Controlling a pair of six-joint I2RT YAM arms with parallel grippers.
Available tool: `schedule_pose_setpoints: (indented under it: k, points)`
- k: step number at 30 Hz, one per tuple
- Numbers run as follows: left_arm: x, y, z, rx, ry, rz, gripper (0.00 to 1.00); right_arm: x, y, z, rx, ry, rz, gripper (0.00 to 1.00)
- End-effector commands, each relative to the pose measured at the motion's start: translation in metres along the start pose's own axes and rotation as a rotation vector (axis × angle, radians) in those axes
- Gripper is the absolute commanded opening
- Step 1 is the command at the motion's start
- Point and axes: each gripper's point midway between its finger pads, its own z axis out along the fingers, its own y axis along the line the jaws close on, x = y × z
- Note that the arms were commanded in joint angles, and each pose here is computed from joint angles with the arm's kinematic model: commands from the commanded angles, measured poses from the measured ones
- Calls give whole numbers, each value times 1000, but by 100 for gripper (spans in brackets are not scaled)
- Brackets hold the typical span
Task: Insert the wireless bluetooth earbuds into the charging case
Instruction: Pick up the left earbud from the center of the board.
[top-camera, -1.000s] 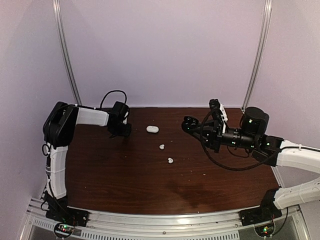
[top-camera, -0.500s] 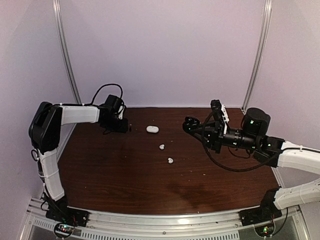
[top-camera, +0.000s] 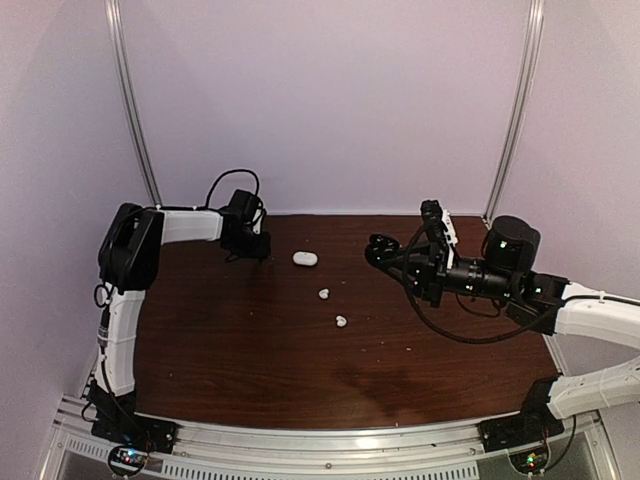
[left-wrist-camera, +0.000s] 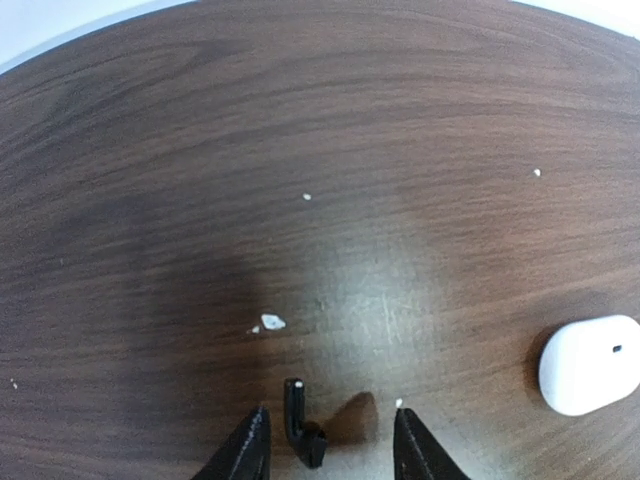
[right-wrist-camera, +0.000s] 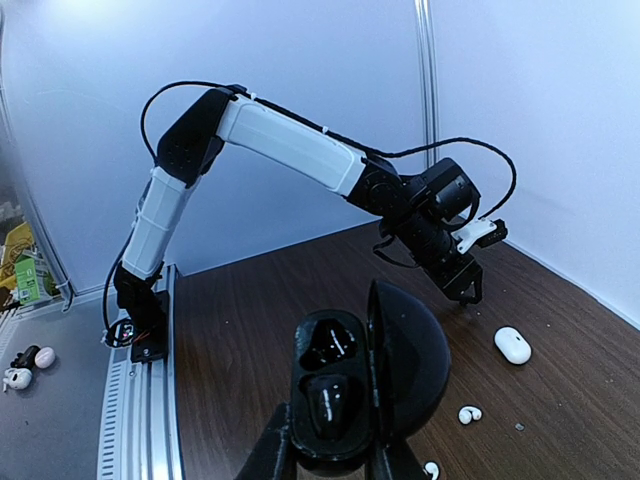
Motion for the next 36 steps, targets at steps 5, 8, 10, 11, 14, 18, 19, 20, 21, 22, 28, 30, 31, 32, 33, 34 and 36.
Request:
schedule_pose_setpoints:
  k: [5, 8, 10, 11, 14, 18, 19, 20, 21, 22, 28, 30, 31, 32, 33, 34, 36]
  points:
    - [-12, -4, 22, -2, -5, 39, 40, 2, -4, 1, 11, 0, -2, 10]
    - [-3, -5, 25, 14, 20, 53, 35, 1, -4, 0, 12, 0, -3, 10]
    - [7, -5, 27, 21, 49, 62, 31, 1, -3, 0, 11, -1, -3, 10]
    - [12, -2, 27, 9, 61, 64, 30, 1, -3, 0, 11, 1, -2, 10]
    - [23, 7, 24, -34, 79, 65, 31, -1, -2, -2, 10, -5, -3, 10]
    - [34, 4, 25, -13, 106, 81, 30, -3, -1, -3, 9, -7, 2, 10]
    - [37, 2, 25, -8, 113, 89, 28, -4, -1, -3, 8, -10, 3, 10]
    - [41, 0, 23, 2, 120, 102, 26, -5, 0, -4, 9, -12, 2, 10]
    - [44, -3, 21, 17, 126, 110, 23, -6, -1, -5, 12, -16, 2, 10]
    - [49, -5, 18, 24, 132, 124, 21, -6, 0, -6, 12, -17, 2, 10]
    - [82, -35, -10, 124, 174, 208, 9, -10, 2, -8, 7, -22, 2, 10]
    - [102, -47, -18, 156, 202, 242, 8, -12, 3, -9, 5, -27, 2, 10]
    - [110, -55, -23, 174, 212, 262, 8, -13, 3, -9, 5, -28, 1, 10]
    - [118, -62, -28, 190, 225, 278, 8, -13, 4, -10, 4, -28, 1, 10]
    - [127, -69, -34, 208, 237, 286, 7, -13, 4, -10, 4, -29, 1, 10]
    - [136, -77, -39, 226, 252, 288, 7, -13, 4, -11, 5, -29, 2, 10]
    - [155, -94, -54, 262, 266, 301, 7, -15, 4, -12, 7, -31, 0, 10]
